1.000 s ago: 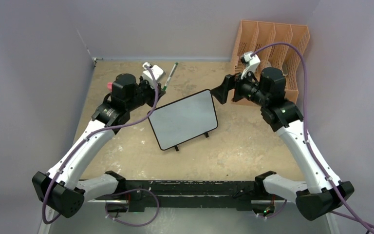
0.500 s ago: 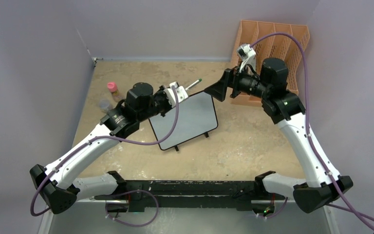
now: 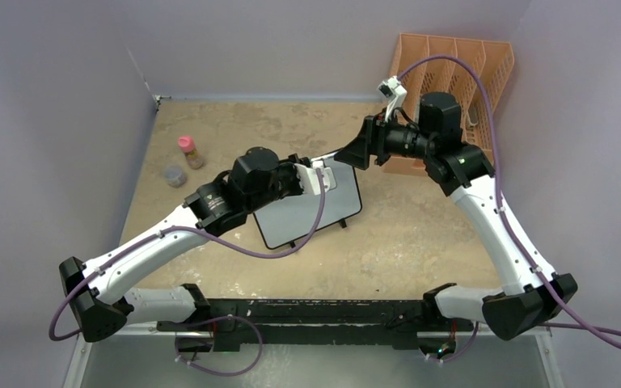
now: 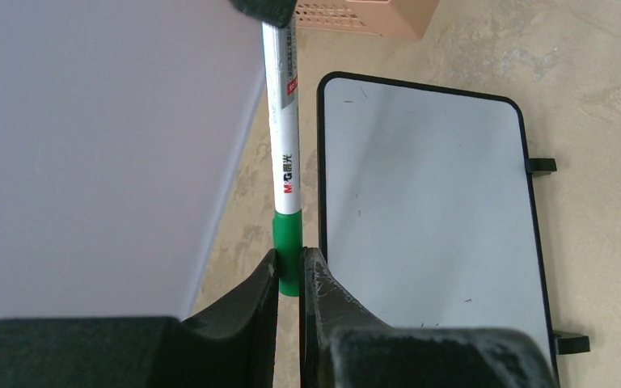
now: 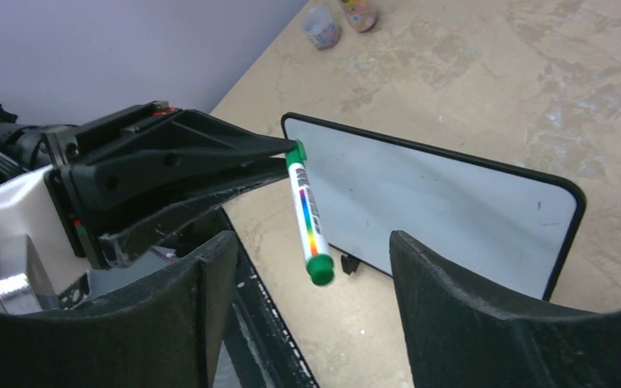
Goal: Write a sentence on the whiteboard
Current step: Pick up the whiteboard marker at the center of the board.
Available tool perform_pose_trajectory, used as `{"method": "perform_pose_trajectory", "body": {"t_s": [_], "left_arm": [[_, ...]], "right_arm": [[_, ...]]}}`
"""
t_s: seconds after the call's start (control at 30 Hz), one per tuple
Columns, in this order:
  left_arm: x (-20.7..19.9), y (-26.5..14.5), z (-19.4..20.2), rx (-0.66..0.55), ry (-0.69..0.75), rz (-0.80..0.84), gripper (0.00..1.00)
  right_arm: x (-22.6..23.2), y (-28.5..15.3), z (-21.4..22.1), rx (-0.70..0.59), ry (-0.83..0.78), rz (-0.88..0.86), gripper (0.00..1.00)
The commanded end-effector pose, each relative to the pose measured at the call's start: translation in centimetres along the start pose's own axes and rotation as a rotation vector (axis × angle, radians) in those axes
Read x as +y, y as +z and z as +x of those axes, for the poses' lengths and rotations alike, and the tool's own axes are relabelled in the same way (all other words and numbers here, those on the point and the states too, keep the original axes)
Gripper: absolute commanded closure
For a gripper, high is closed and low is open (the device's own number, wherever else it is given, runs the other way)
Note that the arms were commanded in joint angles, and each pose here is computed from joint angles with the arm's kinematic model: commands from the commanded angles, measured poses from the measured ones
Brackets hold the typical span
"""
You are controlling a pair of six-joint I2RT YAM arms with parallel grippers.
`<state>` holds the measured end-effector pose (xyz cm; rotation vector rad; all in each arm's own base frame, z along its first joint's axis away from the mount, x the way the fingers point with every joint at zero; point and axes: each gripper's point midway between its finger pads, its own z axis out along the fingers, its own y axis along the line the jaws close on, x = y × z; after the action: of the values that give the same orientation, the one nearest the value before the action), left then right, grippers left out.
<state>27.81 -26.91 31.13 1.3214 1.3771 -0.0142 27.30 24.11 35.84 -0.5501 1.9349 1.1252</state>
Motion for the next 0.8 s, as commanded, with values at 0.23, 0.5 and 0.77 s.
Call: {"method": "perform_pose_trajectory", "body": {"t_s": [0.23,0.5,0.77], "left_arm": [[1.6,0.1,-2.4,-0.036,0.097,-0.077,1.00],[1.1,0.3,-2.3,-0.033,0.138,-0.067,1.00],[0.5,0.6,-2.4,-0.026,0.173,-0.055,1.00]], "right_arm": [[0.9,0.5,0.5,0.046,0.008,-0.041,0.55],[0.8,0.7,0.8,0.061,0.007,-0.038,0.68],[0.8,0.8,1.1,0.073,0.006,-0.040,0.73]]}}
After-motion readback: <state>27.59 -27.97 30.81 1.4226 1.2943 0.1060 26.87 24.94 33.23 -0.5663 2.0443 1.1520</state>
